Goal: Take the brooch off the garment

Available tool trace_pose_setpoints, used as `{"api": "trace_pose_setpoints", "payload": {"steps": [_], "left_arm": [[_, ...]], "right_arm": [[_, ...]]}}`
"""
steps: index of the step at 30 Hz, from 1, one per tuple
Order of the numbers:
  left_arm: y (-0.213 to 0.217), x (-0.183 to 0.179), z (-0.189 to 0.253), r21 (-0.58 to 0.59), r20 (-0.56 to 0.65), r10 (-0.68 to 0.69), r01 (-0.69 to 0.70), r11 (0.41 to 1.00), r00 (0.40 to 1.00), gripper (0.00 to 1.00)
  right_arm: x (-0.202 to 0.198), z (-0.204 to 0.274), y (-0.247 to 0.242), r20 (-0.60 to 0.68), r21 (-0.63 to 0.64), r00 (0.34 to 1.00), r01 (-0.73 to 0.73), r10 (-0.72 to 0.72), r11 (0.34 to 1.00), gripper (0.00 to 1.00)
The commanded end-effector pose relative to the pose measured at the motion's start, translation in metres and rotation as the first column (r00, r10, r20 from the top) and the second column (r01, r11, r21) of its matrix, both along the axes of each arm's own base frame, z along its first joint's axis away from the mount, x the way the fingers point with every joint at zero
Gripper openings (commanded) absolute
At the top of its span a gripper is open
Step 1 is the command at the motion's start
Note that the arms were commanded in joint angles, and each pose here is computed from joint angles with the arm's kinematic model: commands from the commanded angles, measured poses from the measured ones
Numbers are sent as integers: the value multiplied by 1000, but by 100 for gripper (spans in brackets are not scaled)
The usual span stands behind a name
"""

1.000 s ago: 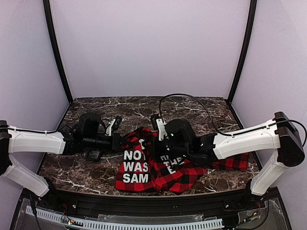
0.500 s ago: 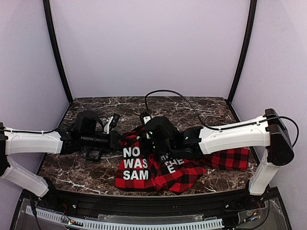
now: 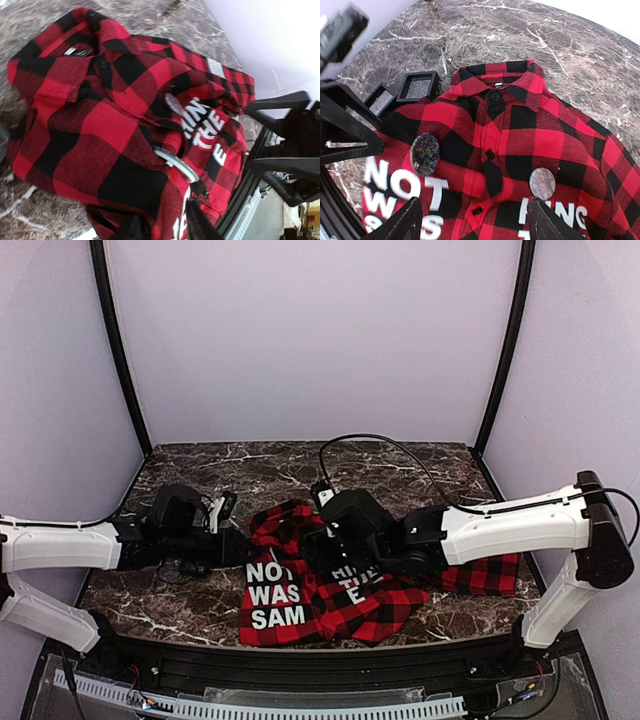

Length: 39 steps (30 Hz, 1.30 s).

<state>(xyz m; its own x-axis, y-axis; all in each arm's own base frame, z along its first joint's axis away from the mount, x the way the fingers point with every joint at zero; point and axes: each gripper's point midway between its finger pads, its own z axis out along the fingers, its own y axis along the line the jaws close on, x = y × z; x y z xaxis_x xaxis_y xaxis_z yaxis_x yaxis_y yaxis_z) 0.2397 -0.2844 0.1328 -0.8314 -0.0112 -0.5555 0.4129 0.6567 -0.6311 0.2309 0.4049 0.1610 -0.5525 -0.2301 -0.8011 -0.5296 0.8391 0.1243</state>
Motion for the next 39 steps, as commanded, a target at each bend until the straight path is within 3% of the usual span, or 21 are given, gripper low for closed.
{"api": "trace_pose_setpoints", "payload": {"steps": [1,4,7,11,16,19,23,31,39], "left_arm": [[49,-8,-34,194,6,123,-121,974,992,52],[68,-5,-15,239,86,168,-184,953,982,75],[84,0,2,298,168,184,-227,927,969,84],[77,9,18,399,217,109,-190,897,970,86],[40,10,18,562,235,-81,-68,824,969,80],[5,7,10,601,202,-193,34,799,960,67],[-21,0,-7,635,146,-288,134,761,946,58],[-35,5,-22,705,126,-357,169,689,926,49],[-49,16,-5,701,178,-379,154,696,908,45]], "right_arm": [[6,24,-19,5,125,999,42,-43,991,74],[13,17,-33,-18,155,998,69,-67,986,76],[16,10,-40,-32,177,997,71,-66,982,77],[20,4,-48,-41,195,996,83,-76,977,77],[21,2,-65,-46,219,994,105,-98,970,77],[20,0,-79,-59,243,991,134,-123,961,77],[19,1,-97,-69,282,985,169,-155,945,78],[15,-6,-110,-84,306,983,184,-166,934,79],[14,-11,-107,-96,300,983,180,-158,937,79]]}}
